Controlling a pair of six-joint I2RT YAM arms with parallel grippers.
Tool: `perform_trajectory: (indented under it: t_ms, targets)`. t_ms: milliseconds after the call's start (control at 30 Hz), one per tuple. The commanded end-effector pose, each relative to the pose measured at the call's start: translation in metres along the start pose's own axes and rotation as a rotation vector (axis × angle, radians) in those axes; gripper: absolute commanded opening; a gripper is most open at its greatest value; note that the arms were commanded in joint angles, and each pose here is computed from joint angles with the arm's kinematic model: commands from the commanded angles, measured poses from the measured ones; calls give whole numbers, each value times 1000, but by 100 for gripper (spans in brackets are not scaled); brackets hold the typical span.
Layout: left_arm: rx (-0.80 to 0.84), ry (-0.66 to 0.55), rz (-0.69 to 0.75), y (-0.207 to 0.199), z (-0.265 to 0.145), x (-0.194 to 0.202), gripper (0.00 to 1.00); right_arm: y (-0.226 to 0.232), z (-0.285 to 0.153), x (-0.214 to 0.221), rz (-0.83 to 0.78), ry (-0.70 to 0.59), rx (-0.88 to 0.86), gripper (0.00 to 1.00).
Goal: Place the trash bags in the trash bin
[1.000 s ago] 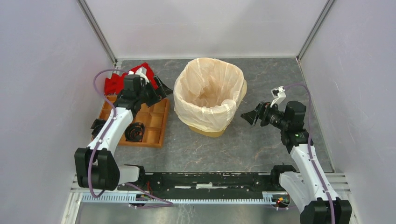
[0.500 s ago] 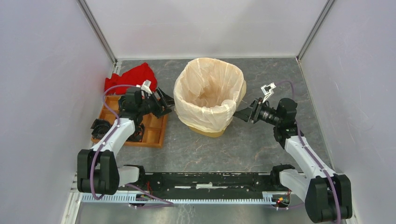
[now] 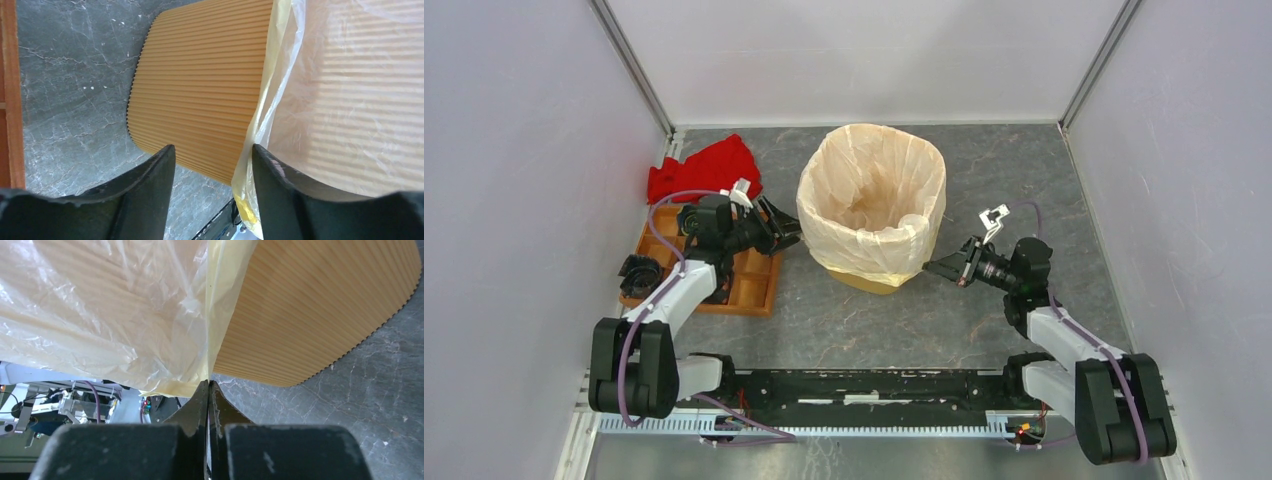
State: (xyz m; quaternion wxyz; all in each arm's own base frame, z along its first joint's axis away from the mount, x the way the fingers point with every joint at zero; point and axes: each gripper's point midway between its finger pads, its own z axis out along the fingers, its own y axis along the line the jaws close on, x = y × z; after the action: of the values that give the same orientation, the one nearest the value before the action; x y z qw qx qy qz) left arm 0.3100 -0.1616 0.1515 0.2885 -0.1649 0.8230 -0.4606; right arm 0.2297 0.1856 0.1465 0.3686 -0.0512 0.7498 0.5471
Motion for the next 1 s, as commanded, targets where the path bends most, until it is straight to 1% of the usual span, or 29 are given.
perform_trajectory:
  t_ms: [0, 67, 100, 133, 167, 200, 233, 267, 333, 367, 400, 467, 500, 533, 567, 600, 667, 767, 867, 967]
  targets:
    - [82, 1, -33, -14, -1, 3, 60, 7, -3, -9, -47, -43, -85, 0]
    - [93, 6, -57, -12, 0, 6, 53, 8, -3, -5, -37, -49, -119, 0]
    - [104, 8, -67, -12, 0, 8, 50, 14, -4, -6, -37, -72, -157, 6]
    - [114, 11, -80, -12, 0, 10, 47, 20, -6, -6, -23, -88, -189, 19]
    - [120, 12, -94, -12, 0, 11, 44, 25, -6, -9, -23, -102, -216, 26]
    - [129, 11, -101, -12, -1, 12, 41, 26, -6, -10, -15, -111, -229, 27]
    - [131, 10, -108, -12, -1, 13, 39, 23, -5, -10, 5, -117, -225, 26]
    - [133, 8, -114, -11, -1, 14, 37, 20, -4, -11, 16, -127, -217, 21]
    - [131, 3, -120, -10, -1, 15, 29, 11, 0, -9, 24, -120, -188, 5]
    - [132, 2, -119, -10, -2, 15, 26, 1, 3, -5, 31, -105, -149, 1]
    - [131, 0, -119, -10, -2, 15, 25, -8, 4, -4, 22, -96, -107, 1]
    - [129, -2, -120, -10, -2, 15, 21, -44, 7, 3, -49, -35, 64, 1]
    - [128, -4, -123, -9, -2, 15, 15, -61, 5, 1, -73, 2, 172, 6]
    - [127, -3, -126, -9, -2, 15, 12, -74, 1, -5, -142, 14, 267, 16]
    - [125, -4, -127, -8, -2, 15, 10, -78, -4, -11, -173, 31, 324, 27]
    - [127, -1, -127, -9, -2, 16, 9, -79, -9, -20, -216, 30, 367, 34]
    - [128, 1, -126, -9, -2, 16, 8, -76, -15, -38, -267, 10, 413, 44]
    - [129, 4, -119, -10, -3, 16, 6, -67, -22, -65, -316, -24, 476, 52]
    - [119, -3, -104, -11, -4, 15, 5, -56, -29, -89, -363, -64, 524, 63]
    - [114, -17, -81, -13, -7, 13, 4, -42, -30, -115, -413, -114, 531, 72]
